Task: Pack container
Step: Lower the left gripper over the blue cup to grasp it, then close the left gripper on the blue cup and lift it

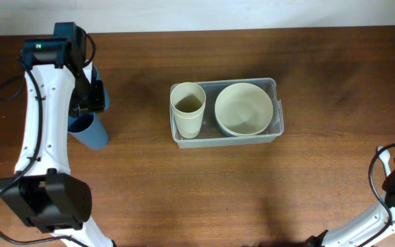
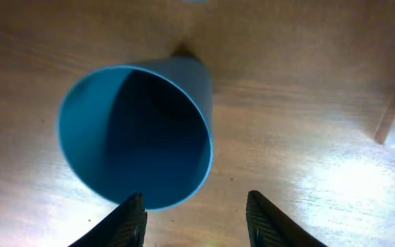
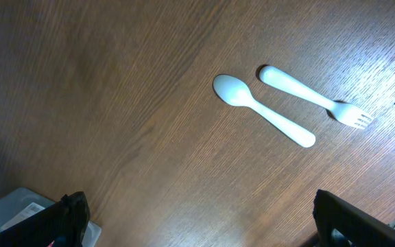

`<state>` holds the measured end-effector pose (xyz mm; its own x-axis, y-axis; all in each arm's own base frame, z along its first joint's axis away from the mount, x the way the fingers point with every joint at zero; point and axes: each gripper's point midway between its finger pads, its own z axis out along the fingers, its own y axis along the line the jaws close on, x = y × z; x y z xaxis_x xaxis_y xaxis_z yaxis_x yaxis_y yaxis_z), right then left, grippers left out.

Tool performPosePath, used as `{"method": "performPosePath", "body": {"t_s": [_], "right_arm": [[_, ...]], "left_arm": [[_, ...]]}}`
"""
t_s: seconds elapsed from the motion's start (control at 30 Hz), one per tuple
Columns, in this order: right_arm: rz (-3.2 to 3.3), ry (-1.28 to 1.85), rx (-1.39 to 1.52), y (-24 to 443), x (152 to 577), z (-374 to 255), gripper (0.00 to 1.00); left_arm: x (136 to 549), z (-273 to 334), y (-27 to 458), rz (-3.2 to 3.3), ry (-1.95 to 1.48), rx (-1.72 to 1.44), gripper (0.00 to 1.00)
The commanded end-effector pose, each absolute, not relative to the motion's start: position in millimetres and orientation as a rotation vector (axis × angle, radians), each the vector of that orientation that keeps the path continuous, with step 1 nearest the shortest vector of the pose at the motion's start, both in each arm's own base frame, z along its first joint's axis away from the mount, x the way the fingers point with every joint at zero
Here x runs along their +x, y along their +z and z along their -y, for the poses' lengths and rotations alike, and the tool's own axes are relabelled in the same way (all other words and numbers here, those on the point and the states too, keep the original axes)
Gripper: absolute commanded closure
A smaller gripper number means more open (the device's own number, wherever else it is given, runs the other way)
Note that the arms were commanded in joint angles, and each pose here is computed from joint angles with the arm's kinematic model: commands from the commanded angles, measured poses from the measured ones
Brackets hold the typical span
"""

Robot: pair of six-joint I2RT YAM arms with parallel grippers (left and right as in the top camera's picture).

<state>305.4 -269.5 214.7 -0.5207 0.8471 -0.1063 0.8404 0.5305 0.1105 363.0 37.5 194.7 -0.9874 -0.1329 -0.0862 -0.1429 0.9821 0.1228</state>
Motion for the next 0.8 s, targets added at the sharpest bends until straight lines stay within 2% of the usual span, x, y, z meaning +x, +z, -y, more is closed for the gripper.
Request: {"method": "performPosePath", "body": {"t_s": [0.0, 0.57, 0.77], "right_arm": [[-2.612, 0.076, 1.457, 215, 307, 267, 0.01], [-2.612, 0.076, 1.457, 215, 307, 268, 0.01], [-2.612, 0.076, 1.457, 215, 307, 267, 0.01]], "left_arm": [[358, -32, 181, -3.081, 0.142, -0.185, 0.51], [348, -28, 136, -3.154, 0.117, -0.185, 0.52], [346, -20, 132, -3.166, 0.045, -0.187, 0.98]]}}
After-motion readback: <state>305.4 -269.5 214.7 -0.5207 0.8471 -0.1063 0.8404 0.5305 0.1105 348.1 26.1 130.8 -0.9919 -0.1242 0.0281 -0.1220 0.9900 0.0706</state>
